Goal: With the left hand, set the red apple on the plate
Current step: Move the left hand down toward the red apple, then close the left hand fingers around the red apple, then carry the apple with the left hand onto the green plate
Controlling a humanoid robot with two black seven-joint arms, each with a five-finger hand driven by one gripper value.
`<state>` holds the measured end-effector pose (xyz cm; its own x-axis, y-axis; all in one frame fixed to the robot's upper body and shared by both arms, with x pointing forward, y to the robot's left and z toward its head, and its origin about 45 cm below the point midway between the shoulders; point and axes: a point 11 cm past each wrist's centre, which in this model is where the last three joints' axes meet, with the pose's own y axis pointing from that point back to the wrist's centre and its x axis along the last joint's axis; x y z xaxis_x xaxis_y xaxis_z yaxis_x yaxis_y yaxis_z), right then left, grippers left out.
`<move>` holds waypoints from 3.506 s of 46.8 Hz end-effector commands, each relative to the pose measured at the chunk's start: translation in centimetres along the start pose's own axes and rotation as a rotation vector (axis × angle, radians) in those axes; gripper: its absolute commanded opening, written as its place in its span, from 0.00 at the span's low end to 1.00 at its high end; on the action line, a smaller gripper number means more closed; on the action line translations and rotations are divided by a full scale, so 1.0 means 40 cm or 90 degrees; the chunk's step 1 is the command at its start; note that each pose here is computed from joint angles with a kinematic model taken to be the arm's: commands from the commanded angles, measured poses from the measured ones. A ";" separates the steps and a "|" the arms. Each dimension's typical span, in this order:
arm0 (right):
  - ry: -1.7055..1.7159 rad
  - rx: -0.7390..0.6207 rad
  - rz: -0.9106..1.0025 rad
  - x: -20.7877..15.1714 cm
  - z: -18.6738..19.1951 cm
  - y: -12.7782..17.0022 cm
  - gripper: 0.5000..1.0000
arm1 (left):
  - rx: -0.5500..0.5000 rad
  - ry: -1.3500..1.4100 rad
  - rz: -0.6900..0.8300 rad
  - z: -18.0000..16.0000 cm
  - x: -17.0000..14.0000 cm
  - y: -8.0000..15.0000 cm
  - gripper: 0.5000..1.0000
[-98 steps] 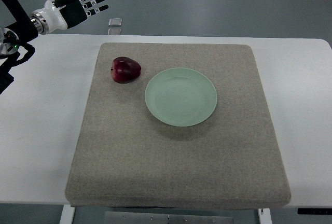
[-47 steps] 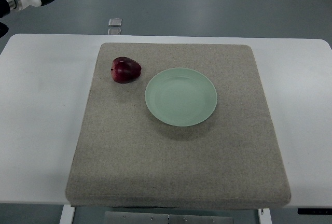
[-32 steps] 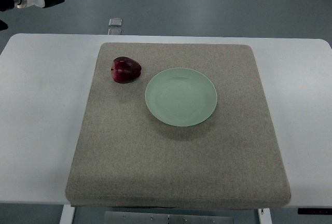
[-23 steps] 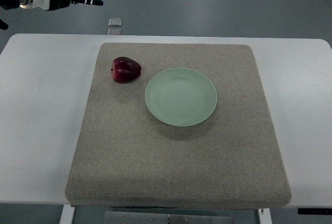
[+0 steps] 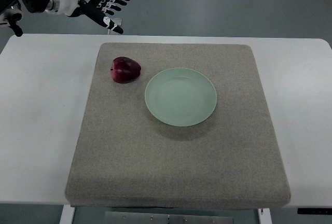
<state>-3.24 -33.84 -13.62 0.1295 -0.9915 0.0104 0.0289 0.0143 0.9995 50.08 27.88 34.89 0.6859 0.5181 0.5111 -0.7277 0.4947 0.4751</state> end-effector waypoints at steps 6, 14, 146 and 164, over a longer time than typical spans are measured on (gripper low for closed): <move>0.000 0.000 0.000 0.000 0.000 0.000 0.93 | 0.036 -0.090 -0.052 -0.002 -0.069 -0.029 0.98; 0.000 0.000 0.000 0.000 0.000 0.000 0.93 | 0.052 -0.144 -0.061 -0.027 -0.086 -0.037 0.96; 0.000 0.000 -0.001 0.000 0.000 0.000 0.93 | 0.045 -0.399 -0.062 0.008 -0.176 -0.103 0.00; 0.000 0.000 0.000 0.000 0.000 0.000 0.93 | -0.088 -0.456 -0.127 0.139 -0.321 -0.109 0.00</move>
<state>-3.25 -33.84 -13.62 0.1297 -0.9915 0.0103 0.0292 0.0142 0.9995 45.02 16.11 30.47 0.5996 -0.1318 0.7894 -0.5713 0.6202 0.5375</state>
